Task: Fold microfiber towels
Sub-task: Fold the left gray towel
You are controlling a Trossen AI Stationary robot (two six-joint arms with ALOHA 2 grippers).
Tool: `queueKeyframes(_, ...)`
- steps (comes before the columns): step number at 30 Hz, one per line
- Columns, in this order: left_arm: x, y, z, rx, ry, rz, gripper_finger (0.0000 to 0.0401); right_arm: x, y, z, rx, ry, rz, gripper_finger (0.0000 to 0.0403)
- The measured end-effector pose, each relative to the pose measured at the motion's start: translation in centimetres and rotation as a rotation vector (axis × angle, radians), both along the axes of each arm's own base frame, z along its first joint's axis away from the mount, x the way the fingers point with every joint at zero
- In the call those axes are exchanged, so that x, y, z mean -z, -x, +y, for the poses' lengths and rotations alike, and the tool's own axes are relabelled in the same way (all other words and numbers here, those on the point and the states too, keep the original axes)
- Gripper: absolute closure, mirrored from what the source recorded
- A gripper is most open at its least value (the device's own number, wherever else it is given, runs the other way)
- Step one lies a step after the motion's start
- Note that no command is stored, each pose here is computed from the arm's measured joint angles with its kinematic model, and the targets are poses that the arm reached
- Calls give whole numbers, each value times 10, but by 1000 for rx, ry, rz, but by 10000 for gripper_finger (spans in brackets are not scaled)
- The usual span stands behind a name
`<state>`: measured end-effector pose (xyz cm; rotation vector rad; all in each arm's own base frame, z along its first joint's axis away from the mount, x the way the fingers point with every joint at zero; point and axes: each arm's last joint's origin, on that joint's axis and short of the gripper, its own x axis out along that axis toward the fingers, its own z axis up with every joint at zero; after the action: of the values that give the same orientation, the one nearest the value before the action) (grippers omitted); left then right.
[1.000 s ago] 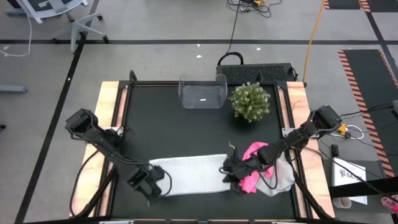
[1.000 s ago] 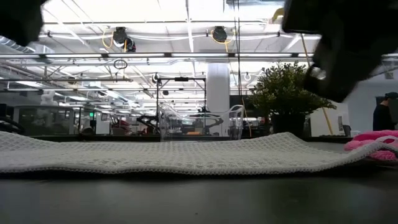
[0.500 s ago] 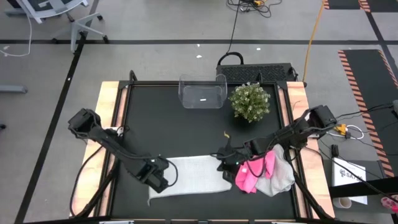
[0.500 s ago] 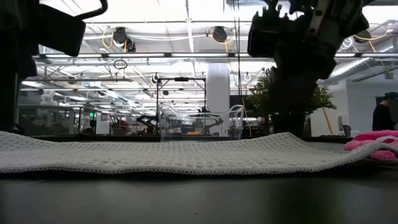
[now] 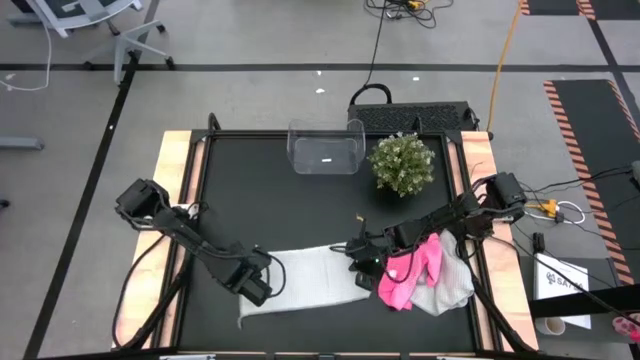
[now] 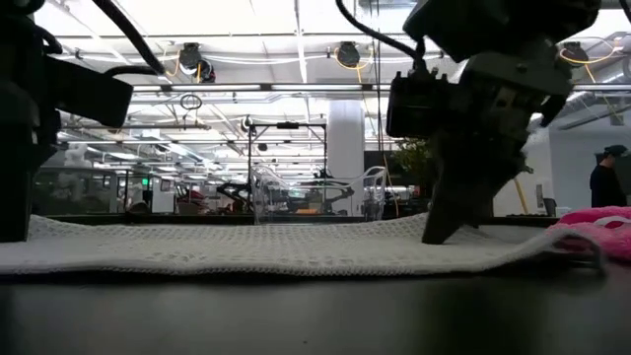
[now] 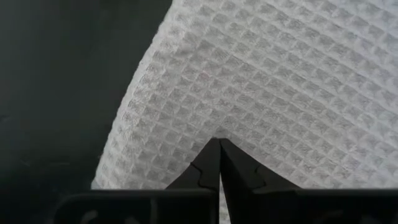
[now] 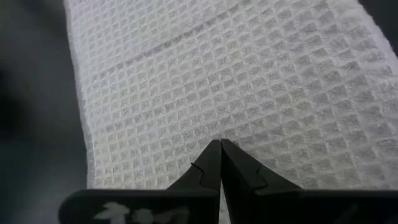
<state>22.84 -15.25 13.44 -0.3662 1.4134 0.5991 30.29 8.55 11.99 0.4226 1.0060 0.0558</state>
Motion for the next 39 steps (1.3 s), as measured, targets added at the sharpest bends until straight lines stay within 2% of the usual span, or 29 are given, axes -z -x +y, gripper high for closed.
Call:
queueKeyframes(6, -3, -1, 25, -16, -128, 47, 398, 1, -5, -31, 14, 60, -2, 403)
queueKeyframes(9, -5, -5, 40, -33, -174, 68, 392, 2, -7, -46, 19, 53, 5, 403)
queueKeyframes(13, -5, -11, 55, -40, -153, 99, 382, 0, -7, -58, 27, -25, 19, 403)
queueKeyframes(16, -8, -15, 59, -26, -139, 101, 389, -7, -4, -60, 40, -33, 22, 403)
queueKeyframes(20, -21, -14, 62, -16, -133, 47, 397, -30, -1, -57, 54, -58, -51, 403)
queueKeyframes(28, -55, -5, 72, -15, -199, -95, 369, -63, 7, -67, 84, -2, -165, 400)
queueKeyframes(32, -59, -1, 81, -34, -208, -82, 365, -63, 8, -78, 98, 18, -163, 380)
queueKeyframes(39, -57, 2, 90, -50, -225, -25, 365, -55, 17, -94, 96, 73, -49, 326)
